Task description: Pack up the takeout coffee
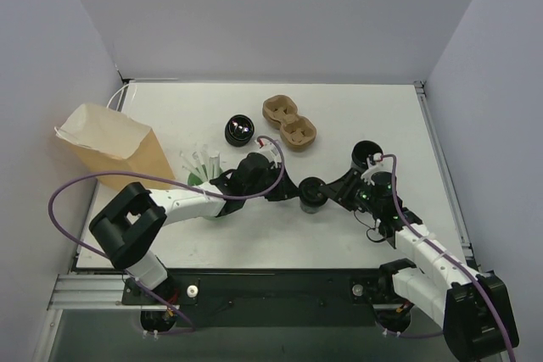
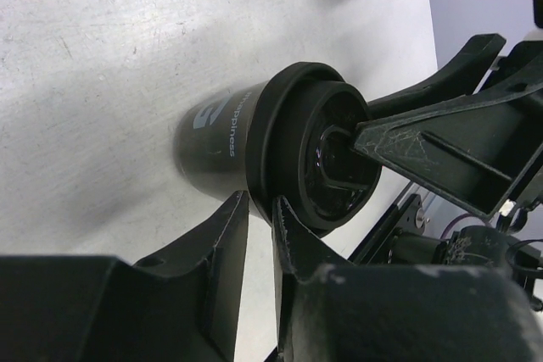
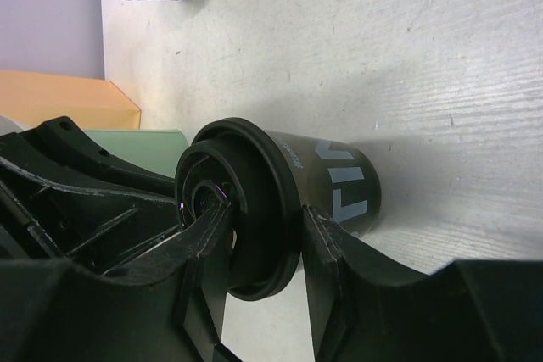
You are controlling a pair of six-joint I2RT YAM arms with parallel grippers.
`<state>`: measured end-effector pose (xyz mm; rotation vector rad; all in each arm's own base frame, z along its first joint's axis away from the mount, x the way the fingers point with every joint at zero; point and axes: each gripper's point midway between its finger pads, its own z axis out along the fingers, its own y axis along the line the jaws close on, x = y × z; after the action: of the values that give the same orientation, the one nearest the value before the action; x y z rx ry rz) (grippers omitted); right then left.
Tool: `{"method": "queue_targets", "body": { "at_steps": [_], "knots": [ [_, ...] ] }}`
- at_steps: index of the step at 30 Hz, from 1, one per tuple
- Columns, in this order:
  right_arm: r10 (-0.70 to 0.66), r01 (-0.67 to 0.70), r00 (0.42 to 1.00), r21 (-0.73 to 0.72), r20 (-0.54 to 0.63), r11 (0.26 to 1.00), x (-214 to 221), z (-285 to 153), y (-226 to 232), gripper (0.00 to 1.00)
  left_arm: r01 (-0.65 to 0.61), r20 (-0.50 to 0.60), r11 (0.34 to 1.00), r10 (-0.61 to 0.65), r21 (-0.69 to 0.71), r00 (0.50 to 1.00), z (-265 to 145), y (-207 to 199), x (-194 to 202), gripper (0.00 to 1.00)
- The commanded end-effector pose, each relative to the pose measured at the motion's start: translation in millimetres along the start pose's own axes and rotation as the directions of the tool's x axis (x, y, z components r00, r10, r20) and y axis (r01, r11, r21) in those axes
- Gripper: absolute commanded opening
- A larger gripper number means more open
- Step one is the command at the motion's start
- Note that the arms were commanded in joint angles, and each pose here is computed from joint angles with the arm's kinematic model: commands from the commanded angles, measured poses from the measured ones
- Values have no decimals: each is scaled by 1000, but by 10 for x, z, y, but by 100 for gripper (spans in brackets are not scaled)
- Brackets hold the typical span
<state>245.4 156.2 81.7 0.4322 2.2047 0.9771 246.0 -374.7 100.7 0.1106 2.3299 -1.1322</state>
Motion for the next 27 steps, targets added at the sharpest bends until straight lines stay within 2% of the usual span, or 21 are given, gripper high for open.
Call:
{"method": "queue_targets", "body": {
  "at_steps": [1,4,6,8,9,11,13,14,16,17,21,25,27],
  "knots": [
    [89,-33,980,299,-176,954,670,-106,-880,32,-12,-171,909,-66,-417,983,-96,1217,783,26],
    [100,-36,976,310,-193,950,691,-75,-913,32,-27,-186,889,-66,-458,980,-48,1331,867,25],
    [99,-30,974,315,-205,949,698,-66,-914,32,-46,-227,851,-87,-523,970,-135,1465,1004,24],
    [84,-18,976,311,-200,950,669,-70,-900,31,-65,-215,844,-61,-533,975,-140,1370,913,24],
    [83,-14,975,314,-205,949,669,-84,-896,32,-85,-231,851,-43,-518,972,-164,1300,879,24],
    [28,34,978,292,-205,956,570,-84,-817,32,-74,-200,901,-15,-428,980,-177,904,634,26],
    [-15,83,974,294,-228,952,504,-114,-771,32,-88,-163,936,34,-340,986,-192,552,370,32],
    [-20,97,968,302,-248,948,513,-144,-772,32,-93,-173,963,50,-252,984,-253,310,278,34],
    [-50,121,966,274,-252,954,405,-119,-645,32,-95,-167,978,63,-188,984,-305,89,103,40],
    [-51,139,955,290,-291,947,453,-153,-690,33,-108,-153,984,87,-139,984,-338,-61,-65,41],
    [-77,176,931,254,-356,951,434,-120,-625,33,-145,-146,983,128,-109,981,-382,-114,-348,44],
    [-118,212,895,179,-430,961,475,-80,-528,33,-184,-153,976,165,-118,974,-343,1,-446,46],
    [-157,254,874,156,-460,954,474,-89,-503,33,-187,-148,981,176,-61,973,-317,-50,-460,46]
  ]
}}
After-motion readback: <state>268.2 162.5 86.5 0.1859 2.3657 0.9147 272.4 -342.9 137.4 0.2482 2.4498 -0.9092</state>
